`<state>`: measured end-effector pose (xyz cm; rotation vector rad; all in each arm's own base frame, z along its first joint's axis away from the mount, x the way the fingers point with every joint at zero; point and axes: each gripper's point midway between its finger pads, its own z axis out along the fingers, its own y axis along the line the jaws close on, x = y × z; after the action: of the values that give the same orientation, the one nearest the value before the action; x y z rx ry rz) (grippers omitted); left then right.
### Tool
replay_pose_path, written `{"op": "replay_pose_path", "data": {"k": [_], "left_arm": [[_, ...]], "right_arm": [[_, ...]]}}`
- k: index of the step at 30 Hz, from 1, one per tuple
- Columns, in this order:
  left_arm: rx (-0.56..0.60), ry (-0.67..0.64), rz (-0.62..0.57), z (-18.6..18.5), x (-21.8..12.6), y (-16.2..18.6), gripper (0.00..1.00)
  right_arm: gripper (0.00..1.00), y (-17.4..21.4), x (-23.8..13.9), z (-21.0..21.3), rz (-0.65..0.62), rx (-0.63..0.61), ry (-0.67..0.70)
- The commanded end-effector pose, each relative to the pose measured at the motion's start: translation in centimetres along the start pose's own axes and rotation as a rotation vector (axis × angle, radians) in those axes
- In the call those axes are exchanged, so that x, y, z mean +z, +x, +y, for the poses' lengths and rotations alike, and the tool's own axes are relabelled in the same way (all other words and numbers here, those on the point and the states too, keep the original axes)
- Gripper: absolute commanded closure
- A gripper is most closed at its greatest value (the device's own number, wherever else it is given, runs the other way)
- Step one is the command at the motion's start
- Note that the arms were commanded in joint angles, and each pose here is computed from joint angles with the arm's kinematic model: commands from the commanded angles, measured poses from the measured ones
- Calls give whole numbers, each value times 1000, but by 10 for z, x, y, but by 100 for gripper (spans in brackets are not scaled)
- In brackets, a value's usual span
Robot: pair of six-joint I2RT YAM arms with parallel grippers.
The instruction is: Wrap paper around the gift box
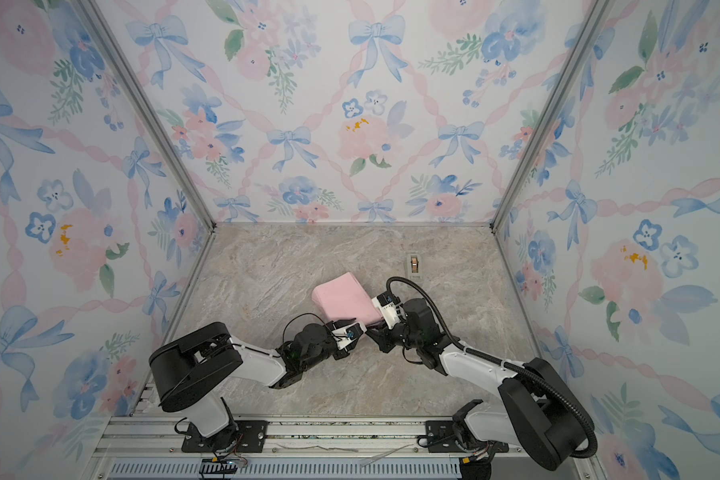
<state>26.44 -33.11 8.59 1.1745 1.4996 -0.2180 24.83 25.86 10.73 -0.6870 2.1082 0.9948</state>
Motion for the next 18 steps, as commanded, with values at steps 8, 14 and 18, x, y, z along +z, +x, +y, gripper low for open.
{"op": "replay_pose_path", "data": {"k": [8, 14, 18], "left_arm": [[-15, 38, 46, -8, 0, 14, 56], [-18, 38, 45, -8, 0, 13, 56], [-17, 37, 44, -8, 1, 13, 57]], "right_arm": [[83, -19, 11, 1, -53, -106, 23], [81, -20, 13, -8, -56, -150, 69], [81, -18, 17, -11, -49, -146, 73]]}}
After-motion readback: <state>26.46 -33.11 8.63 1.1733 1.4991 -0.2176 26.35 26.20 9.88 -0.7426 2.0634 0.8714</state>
